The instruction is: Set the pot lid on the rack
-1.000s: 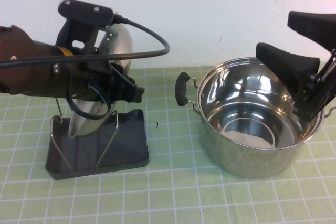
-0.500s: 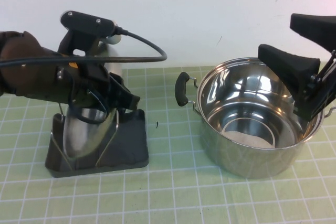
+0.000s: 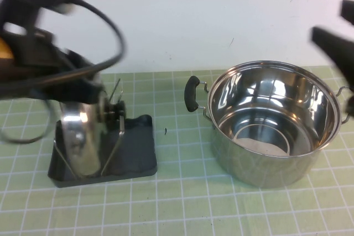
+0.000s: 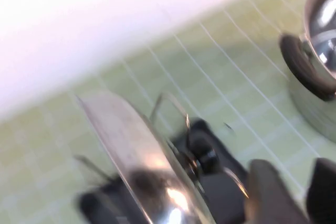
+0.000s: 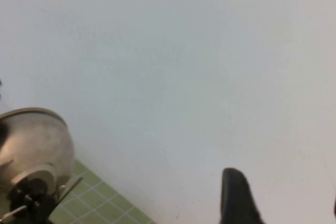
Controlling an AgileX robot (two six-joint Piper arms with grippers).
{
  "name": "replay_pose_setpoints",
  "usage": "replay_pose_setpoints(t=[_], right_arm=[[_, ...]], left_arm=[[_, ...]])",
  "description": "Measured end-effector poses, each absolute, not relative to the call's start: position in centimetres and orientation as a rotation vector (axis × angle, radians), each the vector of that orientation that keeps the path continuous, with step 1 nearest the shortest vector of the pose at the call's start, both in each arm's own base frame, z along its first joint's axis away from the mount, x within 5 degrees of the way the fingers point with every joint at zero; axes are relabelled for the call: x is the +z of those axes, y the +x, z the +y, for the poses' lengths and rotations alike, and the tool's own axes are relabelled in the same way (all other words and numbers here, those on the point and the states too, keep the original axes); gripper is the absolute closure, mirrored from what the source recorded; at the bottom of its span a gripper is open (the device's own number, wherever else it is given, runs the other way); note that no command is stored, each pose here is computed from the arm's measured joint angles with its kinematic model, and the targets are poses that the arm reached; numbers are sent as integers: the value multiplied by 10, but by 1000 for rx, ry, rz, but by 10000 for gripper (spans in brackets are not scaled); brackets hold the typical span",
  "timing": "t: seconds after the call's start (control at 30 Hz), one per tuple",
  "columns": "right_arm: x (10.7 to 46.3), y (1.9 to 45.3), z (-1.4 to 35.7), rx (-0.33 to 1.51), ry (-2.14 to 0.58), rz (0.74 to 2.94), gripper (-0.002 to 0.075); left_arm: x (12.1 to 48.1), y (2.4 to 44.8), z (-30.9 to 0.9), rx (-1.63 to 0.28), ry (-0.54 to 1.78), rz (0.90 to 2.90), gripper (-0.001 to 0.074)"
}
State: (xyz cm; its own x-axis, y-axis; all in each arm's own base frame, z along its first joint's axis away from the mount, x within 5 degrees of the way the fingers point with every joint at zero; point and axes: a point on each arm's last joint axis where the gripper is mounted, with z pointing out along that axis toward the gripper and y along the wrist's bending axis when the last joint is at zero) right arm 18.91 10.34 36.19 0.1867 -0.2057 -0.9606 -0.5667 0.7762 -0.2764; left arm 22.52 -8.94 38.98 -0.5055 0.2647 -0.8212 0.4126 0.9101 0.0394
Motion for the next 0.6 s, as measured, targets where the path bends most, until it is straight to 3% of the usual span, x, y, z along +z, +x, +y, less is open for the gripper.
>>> replay_pose_setpoints(t=[0.07,0.17,0.37,0.6], right_arm=[[371,178,95,271,-638,1382,401],[385,158,82,260,-562,1361,510],[384,117,63,250,-532,1275,662],[365,84,54,285,-543,1196,720]], left_arm=[[404,208,-80,-163,469,2066,640],[409,179,-64,-131,409,2014,706],[382,117,-37,-152,317,1973,731],[318,70,-14,-140,237,1907,733]])
